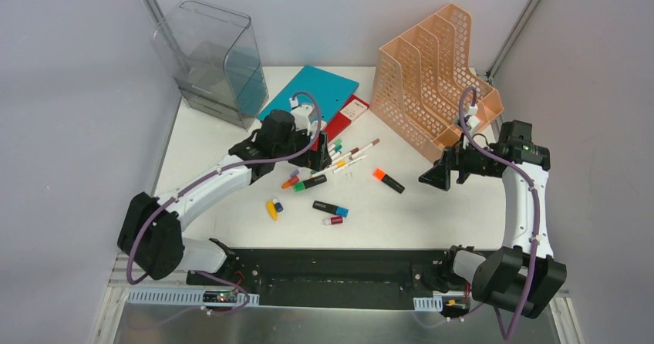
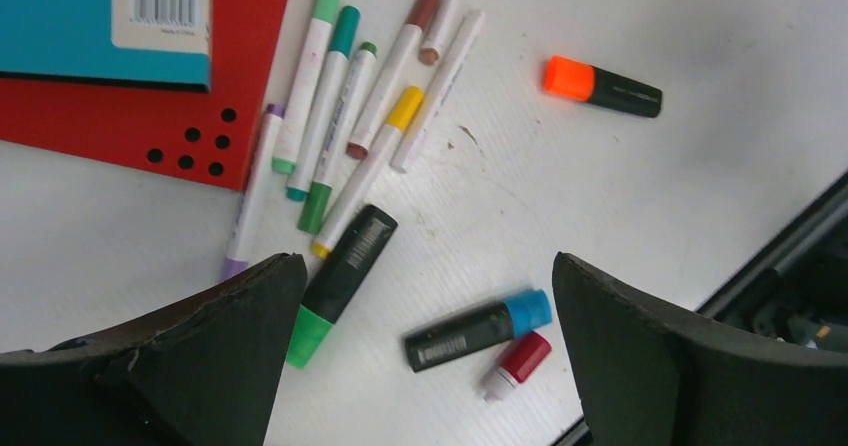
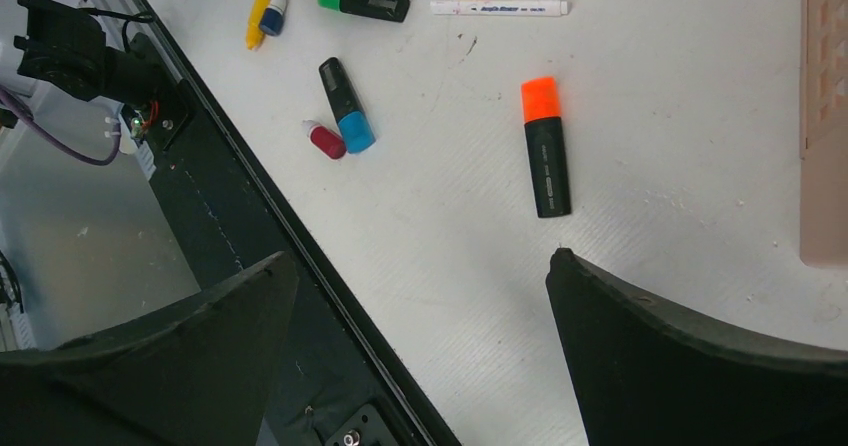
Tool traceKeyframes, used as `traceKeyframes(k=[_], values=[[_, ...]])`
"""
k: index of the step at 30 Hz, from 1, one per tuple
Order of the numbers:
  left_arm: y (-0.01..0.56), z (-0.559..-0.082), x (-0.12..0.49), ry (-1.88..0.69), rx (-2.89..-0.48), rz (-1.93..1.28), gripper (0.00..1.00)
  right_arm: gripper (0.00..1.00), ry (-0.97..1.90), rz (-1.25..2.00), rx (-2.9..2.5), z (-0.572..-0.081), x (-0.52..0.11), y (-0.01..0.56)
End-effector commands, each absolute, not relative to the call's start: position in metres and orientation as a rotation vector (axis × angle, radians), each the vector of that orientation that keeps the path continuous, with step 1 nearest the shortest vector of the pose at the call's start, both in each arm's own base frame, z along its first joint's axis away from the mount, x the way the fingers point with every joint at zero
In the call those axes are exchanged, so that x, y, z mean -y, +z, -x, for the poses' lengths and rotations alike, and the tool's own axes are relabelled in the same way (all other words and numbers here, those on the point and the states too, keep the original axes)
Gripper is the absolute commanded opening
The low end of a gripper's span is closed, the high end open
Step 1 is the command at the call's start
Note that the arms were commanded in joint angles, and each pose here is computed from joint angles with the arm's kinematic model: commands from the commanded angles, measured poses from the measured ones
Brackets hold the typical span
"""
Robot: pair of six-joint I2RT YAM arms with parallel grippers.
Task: Organize the desk
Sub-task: Pick up the folder from the center of the board.
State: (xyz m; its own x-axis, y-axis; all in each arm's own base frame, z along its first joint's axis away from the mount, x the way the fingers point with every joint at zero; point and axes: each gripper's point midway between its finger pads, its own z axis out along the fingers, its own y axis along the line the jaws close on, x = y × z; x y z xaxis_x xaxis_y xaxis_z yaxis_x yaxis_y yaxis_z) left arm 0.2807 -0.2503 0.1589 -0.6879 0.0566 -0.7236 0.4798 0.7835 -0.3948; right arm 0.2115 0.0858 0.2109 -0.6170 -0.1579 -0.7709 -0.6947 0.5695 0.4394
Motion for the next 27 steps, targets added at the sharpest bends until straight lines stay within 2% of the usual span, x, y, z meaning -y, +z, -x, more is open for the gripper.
traceKeyframes(k=[1,7,12,18,22,27], values=[[0.166,-0.318,0.250,-0.540,-2.189,-0.451,0.99,1.00,0.908,0.718,-2.101,-0.218,-0.082,0.209],[0.149,-0.343,0.250,-0.417,-2.219,-0.411,0.96,1.00,0.883,0.732,-2.112,-0.218,-0.083,0.205],[0.134,-0.359,0.241,-0.407,-2.201,-0.166,0.97,1.00,0.868,0.753,-2.122,-0.218,-0.085,0.202],[0.130,-0.369,0.231,-0.624,-2.107,0.164,0.95,1.00,0.866,0.775,-2.122,-0.217,-0.089,0.201],[0.120,-0.380,0.217,-0.804,-2.053,0.404,0.87,1.00,0.850,0.779,-2.122,-0.217,-0.090,0.199],[0.107,-0.397,0.216,-0.950,-2.019,0.553,0.77,1.00,0.844,0.777,-2.117,-0.217,-0.090,0.199]])
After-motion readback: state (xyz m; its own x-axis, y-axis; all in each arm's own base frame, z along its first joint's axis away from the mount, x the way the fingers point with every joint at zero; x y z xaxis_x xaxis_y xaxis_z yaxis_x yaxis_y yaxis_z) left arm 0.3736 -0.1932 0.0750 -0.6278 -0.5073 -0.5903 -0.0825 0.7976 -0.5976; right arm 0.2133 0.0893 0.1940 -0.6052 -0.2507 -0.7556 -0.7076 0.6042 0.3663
